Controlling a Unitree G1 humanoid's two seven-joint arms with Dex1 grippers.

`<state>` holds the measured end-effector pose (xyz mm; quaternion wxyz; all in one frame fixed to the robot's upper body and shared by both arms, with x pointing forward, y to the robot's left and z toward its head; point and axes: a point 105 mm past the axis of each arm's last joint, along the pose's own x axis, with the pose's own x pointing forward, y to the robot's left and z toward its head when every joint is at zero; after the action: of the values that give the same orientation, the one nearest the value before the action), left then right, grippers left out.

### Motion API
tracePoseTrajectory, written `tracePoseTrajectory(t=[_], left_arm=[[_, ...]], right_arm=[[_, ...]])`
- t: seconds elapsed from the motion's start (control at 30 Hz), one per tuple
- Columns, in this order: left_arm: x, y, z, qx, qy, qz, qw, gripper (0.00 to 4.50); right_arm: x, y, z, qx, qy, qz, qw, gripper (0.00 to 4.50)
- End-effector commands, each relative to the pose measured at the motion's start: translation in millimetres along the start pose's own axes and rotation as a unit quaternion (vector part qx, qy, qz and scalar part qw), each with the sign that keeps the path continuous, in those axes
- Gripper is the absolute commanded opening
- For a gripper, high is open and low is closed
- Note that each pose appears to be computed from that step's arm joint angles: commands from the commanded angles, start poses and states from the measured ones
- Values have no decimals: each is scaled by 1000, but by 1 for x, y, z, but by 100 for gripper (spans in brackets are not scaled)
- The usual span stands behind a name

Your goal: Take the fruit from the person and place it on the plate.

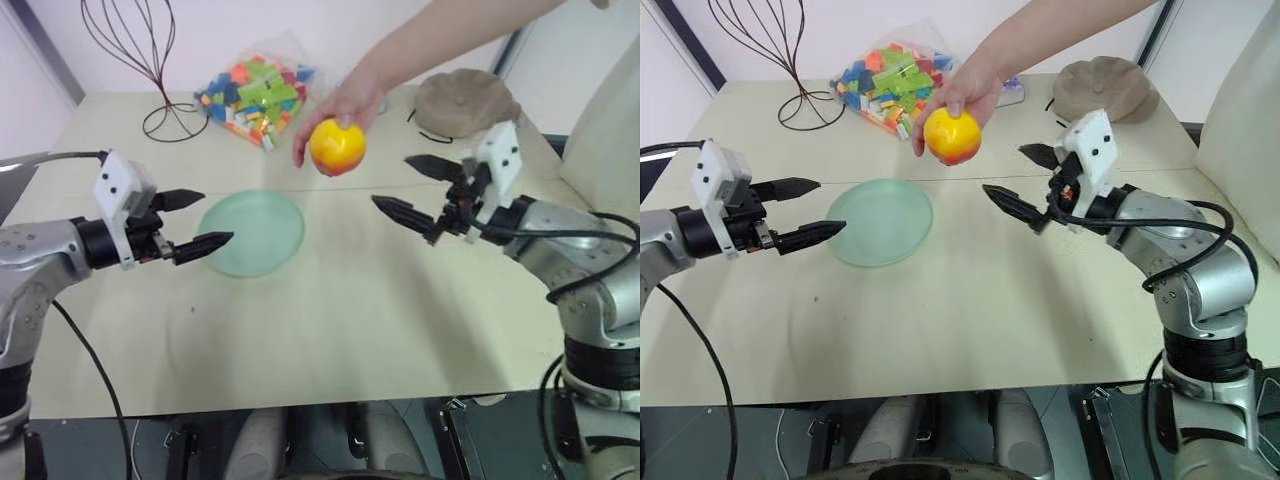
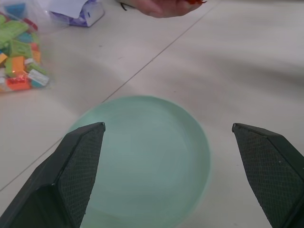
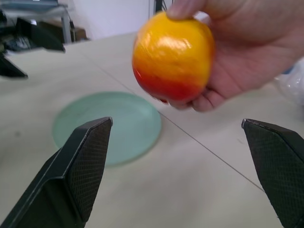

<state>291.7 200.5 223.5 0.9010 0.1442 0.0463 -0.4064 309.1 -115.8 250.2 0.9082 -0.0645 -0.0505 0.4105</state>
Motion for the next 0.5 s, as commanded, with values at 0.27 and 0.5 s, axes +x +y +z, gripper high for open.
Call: tracePoseTrajectory(t=[0.27,0.5], left_arm=[[4,-4,14,26,-18,-10,999,449],[4,-4,15,25,-17,-11,999,449]], right_arm=[[12,10,30,30,-62,-15,998,450],[20,12,37,40,-79,-15,996,450]])
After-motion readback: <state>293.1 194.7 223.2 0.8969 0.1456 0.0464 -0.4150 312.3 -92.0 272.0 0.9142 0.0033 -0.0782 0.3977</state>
